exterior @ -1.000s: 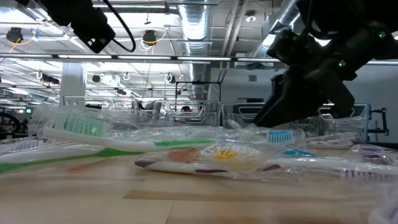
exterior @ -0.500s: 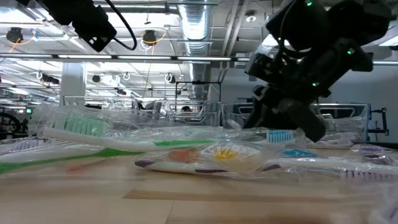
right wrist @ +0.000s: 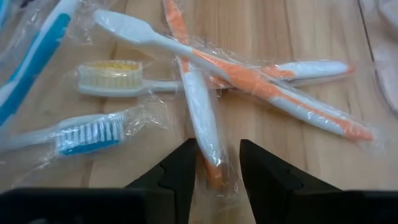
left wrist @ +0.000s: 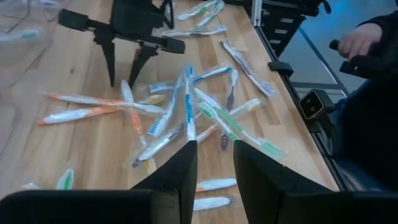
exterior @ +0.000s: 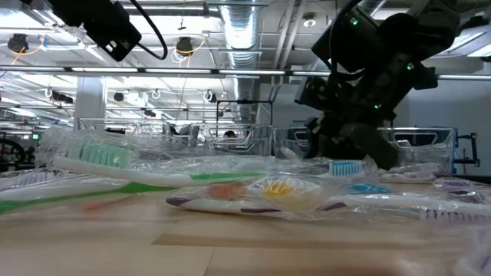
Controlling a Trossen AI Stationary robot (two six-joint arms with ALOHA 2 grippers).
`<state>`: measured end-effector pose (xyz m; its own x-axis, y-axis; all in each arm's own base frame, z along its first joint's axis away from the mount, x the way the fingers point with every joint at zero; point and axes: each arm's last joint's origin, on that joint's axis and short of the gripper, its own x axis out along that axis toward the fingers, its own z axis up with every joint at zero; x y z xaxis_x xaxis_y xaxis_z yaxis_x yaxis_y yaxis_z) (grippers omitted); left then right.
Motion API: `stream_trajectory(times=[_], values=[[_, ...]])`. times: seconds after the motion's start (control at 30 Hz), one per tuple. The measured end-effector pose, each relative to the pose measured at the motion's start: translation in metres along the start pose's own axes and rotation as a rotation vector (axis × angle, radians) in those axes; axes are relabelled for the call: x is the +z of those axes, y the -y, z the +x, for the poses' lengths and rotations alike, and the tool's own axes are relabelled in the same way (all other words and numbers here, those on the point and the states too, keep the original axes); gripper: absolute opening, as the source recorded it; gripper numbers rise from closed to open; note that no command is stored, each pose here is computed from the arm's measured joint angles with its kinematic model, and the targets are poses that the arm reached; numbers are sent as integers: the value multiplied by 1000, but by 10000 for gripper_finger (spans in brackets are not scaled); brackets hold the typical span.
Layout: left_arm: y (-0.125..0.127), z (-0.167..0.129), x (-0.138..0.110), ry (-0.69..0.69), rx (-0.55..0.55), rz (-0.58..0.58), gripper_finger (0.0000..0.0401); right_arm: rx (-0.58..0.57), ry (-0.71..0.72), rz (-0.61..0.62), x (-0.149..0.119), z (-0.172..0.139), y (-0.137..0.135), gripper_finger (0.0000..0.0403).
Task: Pick & Place Toothbrushes
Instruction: Put the orange toothbrush into the middle left transparent bin
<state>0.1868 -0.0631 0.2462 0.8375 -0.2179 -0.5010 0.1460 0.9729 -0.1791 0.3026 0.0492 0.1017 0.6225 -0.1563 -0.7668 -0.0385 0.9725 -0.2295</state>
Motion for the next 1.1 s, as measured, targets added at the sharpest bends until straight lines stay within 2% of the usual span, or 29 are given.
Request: stream_trajectory(times=[0.1,0.27,0.33,0.53,0.7,0.8,1.0,1.1], values=[[1,0,0,3,-4,6,99,6,-9,-1,-1,0,0,99],[1,0,0,4,-4,6,99,15,-15,-18,-2,-1,-5,30],[1,0,0,4,-4,7,99,17,-16,-25,-2,-2,-7,15],[1,0,0,4,-4,6,99,-38,-29,-15,-4,-9,-21,13],[-2,5,-10,15,-7,6,99,-105,-110,-35,1,-33,-35,13],[-4,10,-22,29,-10,5,99,-161,-97,-47,14,-54,-45,13],[-7,16,-34,128,-35,2,99,-258,-126,-100,29,-83,-63,13],[-7,16,-33,186,-45,43,99,-344,-173,-109,31,-89,-64,13]])
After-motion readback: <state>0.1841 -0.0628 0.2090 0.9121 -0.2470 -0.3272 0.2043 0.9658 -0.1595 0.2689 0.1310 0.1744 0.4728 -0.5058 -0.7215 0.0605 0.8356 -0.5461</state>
